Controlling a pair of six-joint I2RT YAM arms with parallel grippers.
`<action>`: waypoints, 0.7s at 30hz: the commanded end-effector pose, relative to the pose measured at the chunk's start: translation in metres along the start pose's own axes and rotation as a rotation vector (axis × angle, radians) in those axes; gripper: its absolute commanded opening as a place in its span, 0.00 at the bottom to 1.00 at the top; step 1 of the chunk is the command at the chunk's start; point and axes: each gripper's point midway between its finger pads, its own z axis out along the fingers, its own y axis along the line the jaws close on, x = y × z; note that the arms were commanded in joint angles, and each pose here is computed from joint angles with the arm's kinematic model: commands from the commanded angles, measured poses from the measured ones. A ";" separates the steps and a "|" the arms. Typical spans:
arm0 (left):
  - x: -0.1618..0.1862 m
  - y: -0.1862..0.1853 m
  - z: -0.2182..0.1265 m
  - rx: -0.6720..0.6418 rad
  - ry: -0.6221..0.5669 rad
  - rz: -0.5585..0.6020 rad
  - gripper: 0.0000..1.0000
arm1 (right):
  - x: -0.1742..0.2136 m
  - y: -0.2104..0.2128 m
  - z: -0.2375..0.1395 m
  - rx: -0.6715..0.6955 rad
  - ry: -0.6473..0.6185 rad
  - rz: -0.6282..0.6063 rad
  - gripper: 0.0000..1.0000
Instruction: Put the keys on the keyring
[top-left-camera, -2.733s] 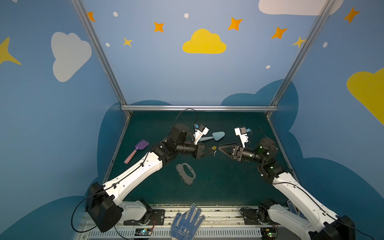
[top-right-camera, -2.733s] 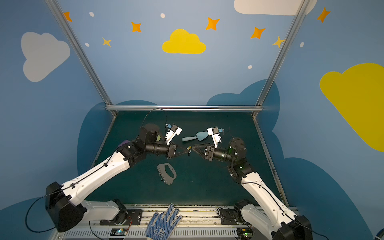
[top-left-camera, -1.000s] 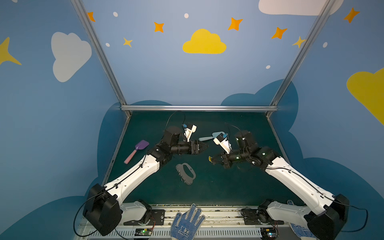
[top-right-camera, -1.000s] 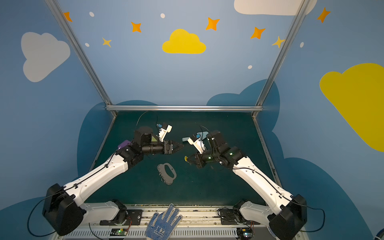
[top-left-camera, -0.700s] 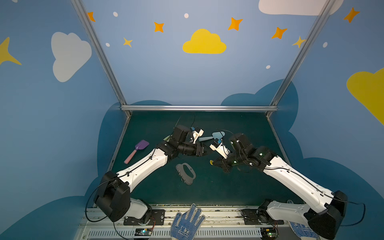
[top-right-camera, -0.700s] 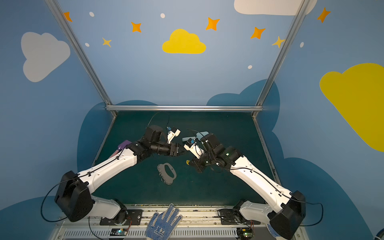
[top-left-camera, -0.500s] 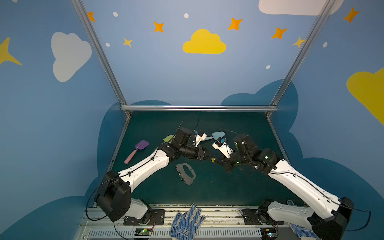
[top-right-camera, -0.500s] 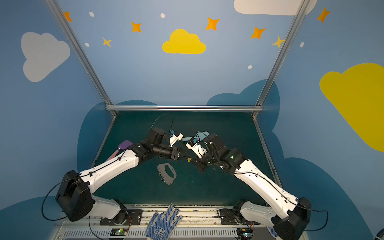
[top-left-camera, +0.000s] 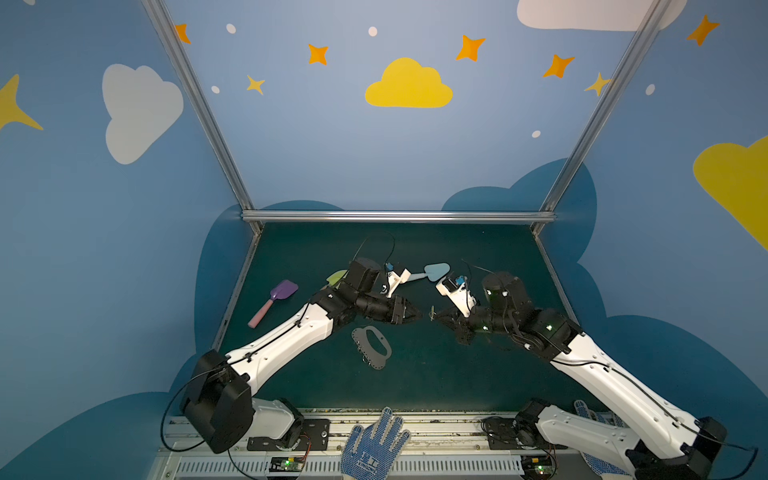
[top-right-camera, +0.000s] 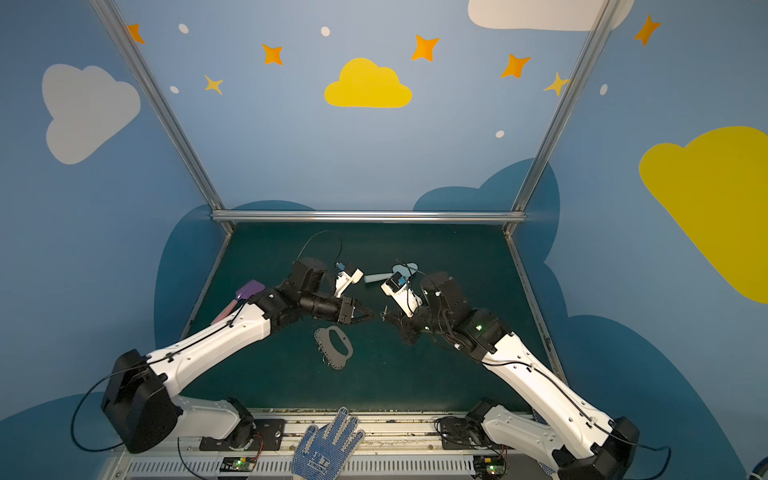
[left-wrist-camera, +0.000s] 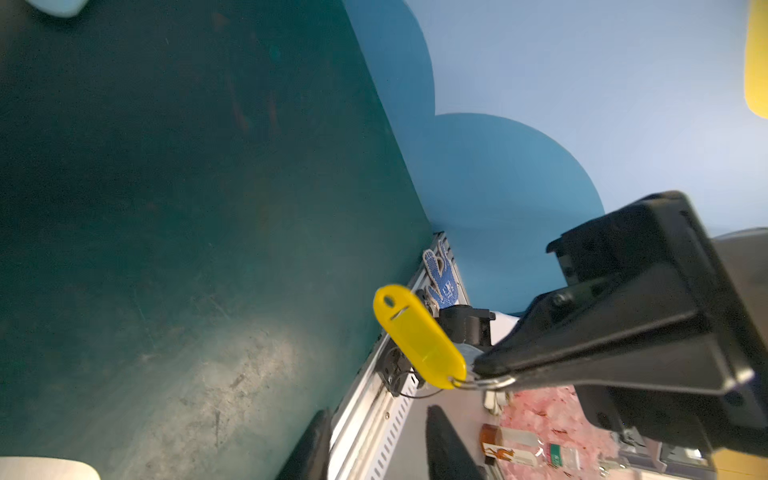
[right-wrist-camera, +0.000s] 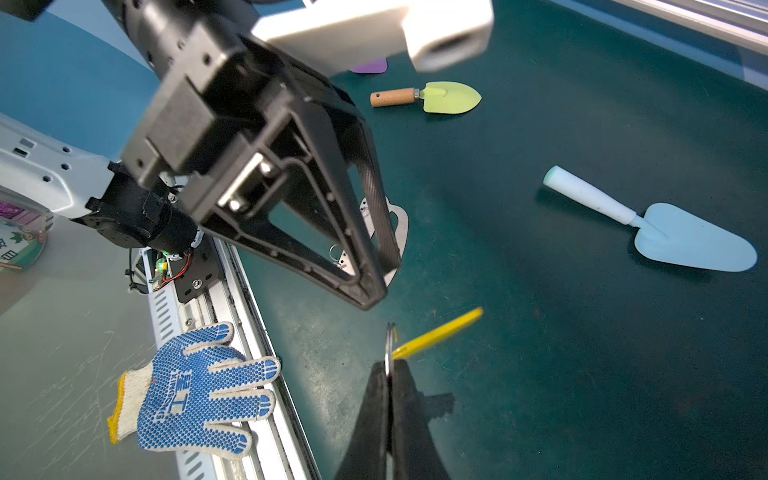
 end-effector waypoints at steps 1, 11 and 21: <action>-0.023 -0.014 -0.023 0.011 -0.144 0.033 0.47 | -0.006 0.004 0.001 -0.034 -0.028 0.000 0.00; -0.018 -0.062 -0.034 0.193 -0.093 0.157 0.42 | -0.026 0.013 -0.008 -0.169 -0.157 0.095 0.00; -0.023 -0.072 -0.027 0.222 -0.115 0.181 0.49 | -0.049 0.018 -0.022 -0.317 -0.334 0.206 0.00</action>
